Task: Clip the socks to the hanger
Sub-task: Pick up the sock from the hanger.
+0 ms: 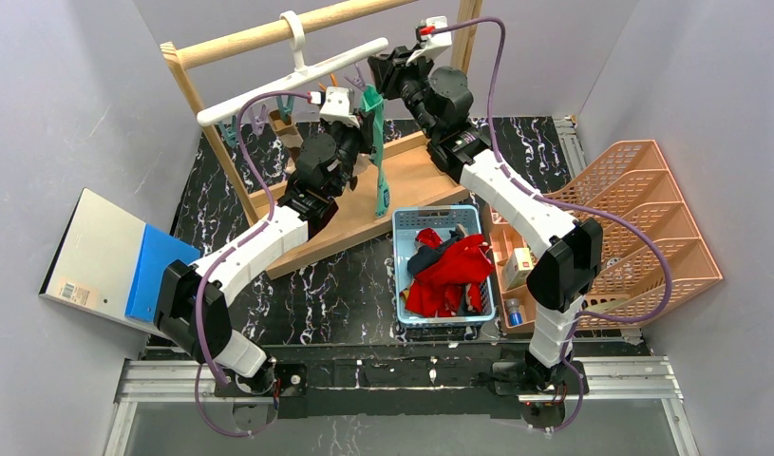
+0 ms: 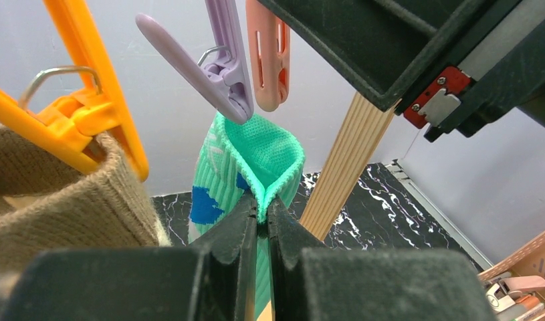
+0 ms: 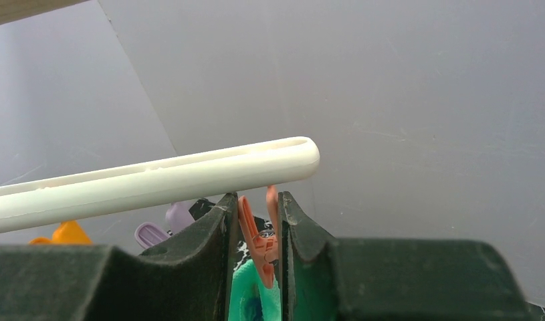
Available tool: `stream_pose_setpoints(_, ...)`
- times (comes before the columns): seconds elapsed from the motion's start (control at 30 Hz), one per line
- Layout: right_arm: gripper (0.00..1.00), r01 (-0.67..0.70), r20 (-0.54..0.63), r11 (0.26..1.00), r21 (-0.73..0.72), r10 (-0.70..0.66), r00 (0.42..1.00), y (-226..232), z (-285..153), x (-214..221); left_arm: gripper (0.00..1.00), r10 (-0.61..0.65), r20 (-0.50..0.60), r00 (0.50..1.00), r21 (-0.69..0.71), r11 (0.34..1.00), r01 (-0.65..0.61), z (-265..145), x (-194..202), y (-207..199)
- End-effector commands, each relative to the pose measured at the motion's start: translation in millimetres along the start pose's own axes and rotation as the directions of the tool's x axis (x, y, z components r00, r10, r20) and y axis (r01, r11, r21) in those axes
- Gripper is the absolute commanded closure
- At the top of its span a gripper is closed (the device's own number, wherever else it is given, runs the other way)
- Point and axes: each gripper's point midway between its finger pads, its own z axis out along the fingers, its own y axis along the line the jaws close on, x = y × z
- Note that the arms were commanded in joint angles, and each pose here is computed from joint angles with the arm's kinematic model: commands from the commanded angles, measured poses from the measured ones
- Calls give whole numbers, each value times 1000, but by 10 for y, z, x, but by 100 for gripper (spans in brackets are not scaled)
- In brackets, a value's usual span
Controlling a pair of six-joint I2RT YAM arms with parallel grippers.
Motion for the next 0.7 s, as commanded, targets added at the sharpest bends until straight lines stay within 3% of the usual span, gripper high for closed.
stream_pose_setpoints(0.0,99,-40,117,999,-36,44,992,127,-108,-486,100,-30,108,994,-15,999,32,16,-402,11)
stream_pose_setpoints(0.67,99,-52,106,998,-39,56,993,132,-118,-437,100,-37,134,990,-16,999,40,-35,-493,23)
